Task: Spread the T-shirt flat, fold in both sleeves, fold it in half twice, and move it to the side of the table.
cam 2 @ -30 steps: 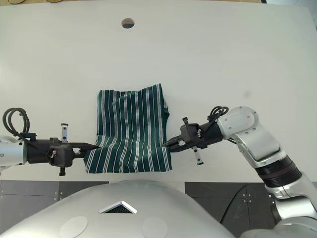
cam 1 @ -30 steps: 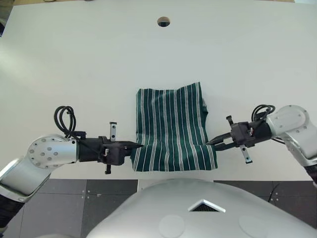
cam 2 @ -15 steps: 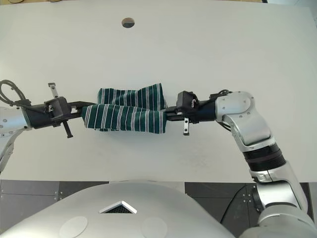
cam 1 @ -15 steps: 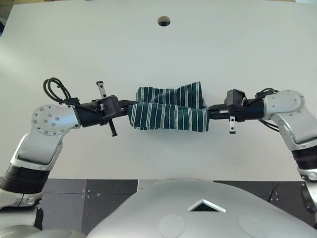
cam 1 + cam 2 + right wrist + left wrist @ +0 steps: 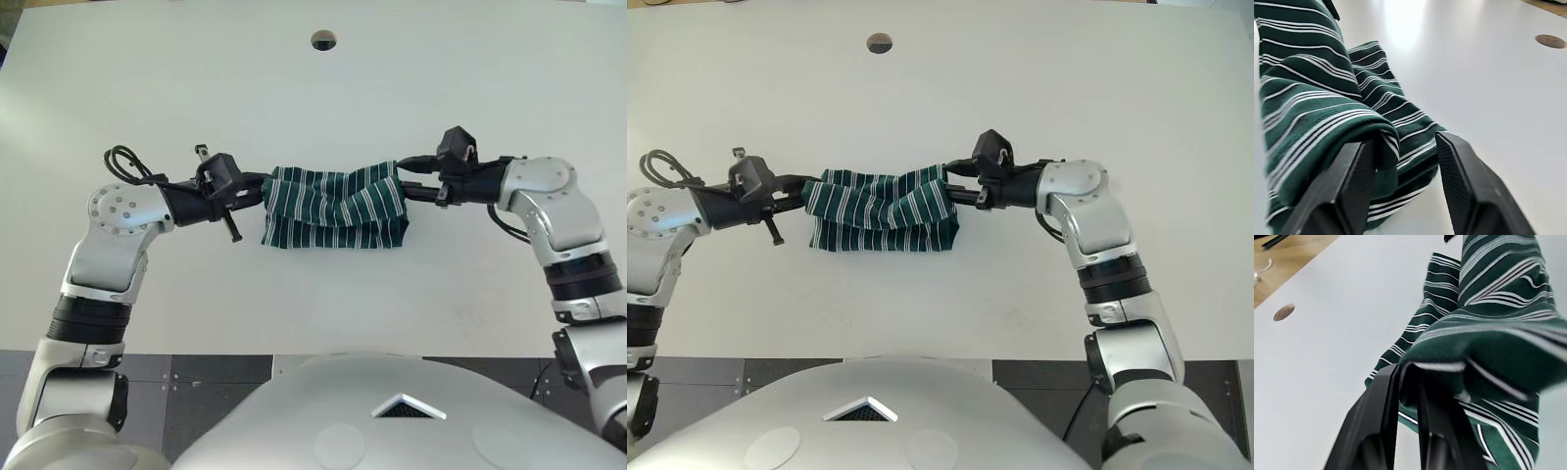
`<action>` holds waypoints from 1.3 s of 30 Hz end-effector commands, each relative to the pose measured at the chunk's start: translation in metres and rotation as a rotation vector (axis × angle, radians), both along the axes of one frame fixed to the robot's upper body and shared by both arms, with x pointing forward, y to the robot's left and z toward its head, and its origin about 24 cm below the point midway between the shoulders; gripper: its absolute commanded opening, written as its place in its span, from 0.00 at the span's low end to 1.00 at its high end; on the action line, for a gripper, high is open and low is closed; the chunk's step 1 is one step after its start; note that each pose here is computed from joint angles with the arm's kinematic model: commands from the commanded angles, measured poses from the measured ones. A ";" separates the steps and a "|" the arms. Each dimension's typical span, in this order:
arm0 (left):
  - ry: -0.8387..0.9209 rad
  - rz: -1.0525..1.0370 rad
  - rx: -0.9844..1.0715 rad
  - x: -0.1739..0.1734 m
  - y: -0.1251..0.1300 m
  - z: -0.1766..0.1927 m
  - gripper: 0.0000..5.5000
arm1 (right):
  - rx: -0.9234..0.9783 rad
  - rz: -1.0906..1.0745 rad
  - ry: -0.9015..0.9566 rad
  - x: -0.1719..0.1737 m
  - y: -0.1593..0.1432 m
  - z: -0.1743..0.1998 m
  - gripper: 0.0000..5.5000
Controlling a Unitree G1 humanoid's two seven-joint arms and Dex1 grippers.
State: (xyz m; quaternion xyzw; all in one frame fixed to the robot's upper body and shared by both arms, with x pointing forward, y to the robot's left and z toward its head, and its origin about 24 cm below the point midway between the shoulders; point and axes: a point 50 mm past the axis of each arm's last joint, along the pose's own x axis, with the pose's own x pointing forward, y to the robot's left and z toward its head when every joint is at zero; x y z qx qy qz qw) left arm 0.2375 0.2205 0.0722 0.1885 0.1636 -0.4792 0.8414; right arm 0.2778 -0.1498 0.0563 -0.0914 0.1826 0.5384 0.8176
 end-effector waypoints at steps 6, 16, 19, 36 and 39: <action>0.190 0.155 -0.079 0.013 0.019 -0.004 0.11 | 0.117 -0.292 0.082 0.031 -0.002 0.008 0.37; 0.415 0.513 -0.137 0.031 0.048 -0.024 0.11 | 0.247 -0.523 0.150 0.046 -0.013 0.016 0.37; 0.419 0.608 -0.174 0.037 0.058 -0.026 0.11 | 0.305 -0.478 0.060 0.044 -0.008 0.027 0.37; 0.141 0.700 -0.611 0.005 0.044 0.005 0.11 | -0.242 0.234 -0.704 0.009 0.095 -0.006 0.37; 0.102 0.723 -0.687 -0.012 0.034 0.005 0.11 | -0.403 0.285 -0.613 0.014 0.085 -0.030 0.37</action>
